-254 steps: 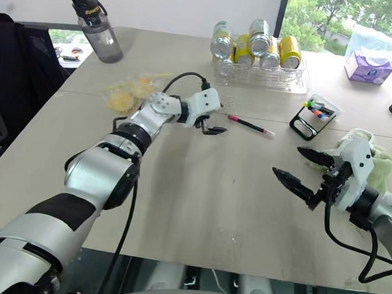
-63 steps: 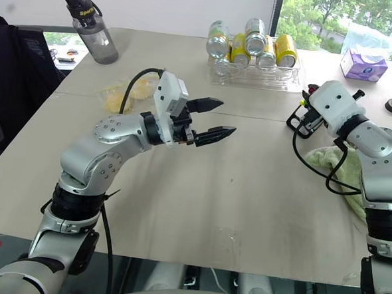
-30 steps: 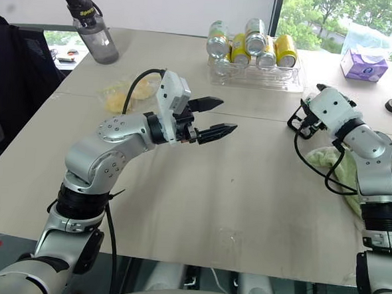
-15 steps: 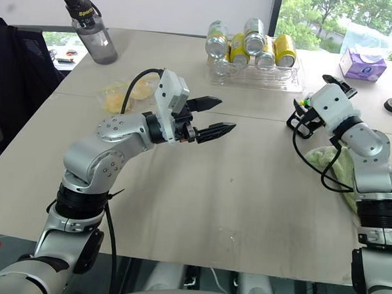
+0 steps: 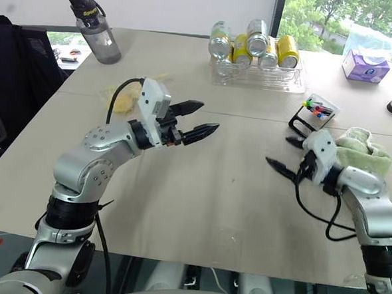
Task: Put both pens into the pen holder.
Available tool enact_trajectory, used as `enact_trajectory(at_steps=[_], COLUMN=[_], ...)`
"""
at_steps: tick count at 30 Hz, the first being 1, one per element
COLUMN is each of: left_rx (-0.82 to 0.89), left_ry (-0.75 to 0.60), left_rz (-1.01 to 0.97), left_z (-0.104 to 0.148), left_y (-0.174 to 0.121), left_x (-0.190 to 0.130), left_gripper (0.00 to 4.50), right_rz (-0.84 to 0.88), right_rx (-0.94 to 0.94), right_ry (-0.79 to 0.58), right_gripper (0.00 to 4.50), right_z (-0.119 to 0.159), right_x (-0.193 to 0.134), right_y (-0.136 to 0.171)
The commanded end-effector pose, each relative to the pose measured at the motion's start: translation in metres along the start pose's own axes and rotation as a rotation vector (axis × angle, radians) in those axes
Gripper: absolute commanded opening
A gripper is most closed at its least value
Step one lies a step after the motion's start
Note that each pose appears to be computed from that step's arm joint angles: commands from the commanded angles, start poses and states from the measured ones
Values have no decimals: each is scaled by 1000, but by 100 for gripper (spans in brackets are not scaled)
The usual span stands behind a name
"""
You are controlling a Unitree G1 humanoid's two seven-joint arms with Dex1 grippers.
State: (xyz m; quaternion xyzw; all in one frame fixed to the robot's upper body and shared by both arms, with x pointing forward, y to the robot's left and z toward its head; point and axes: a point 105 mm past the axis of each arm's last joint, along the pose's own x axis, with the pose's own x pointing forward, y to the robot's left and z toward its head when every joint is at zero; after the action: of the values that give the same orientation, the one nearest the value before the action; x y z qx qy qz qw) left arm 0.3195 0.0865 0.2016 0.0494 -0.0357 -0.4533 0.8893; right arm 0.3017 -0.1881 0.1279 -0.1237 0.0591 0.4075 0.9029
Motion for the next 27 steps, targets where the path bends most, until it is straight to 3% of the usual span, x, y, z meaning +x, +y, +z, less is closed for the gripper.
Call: enact_trajectory(at_steps=[1,8,13,27], left_rx=[41,-62,-80,-58], left_ry=[15,142,212,228], left_rz=[62,201,304,209], left_z=[-6,-56,-83,-94], left_y=[3,-7,-11,-14], left_x=[-18,-69,-104,-100], left_gripper=[392,392,392,392], right_rz=[8,-15,-24,-37], right_rx=[0,96,109,62], right_ry=[-25,-33,-72,-34], right_gripper=[437,437,437,437], right_z=[5,-22,-24,-53], right_x=[-13,-29,-36,-62], right_y=[2,9,12,33])
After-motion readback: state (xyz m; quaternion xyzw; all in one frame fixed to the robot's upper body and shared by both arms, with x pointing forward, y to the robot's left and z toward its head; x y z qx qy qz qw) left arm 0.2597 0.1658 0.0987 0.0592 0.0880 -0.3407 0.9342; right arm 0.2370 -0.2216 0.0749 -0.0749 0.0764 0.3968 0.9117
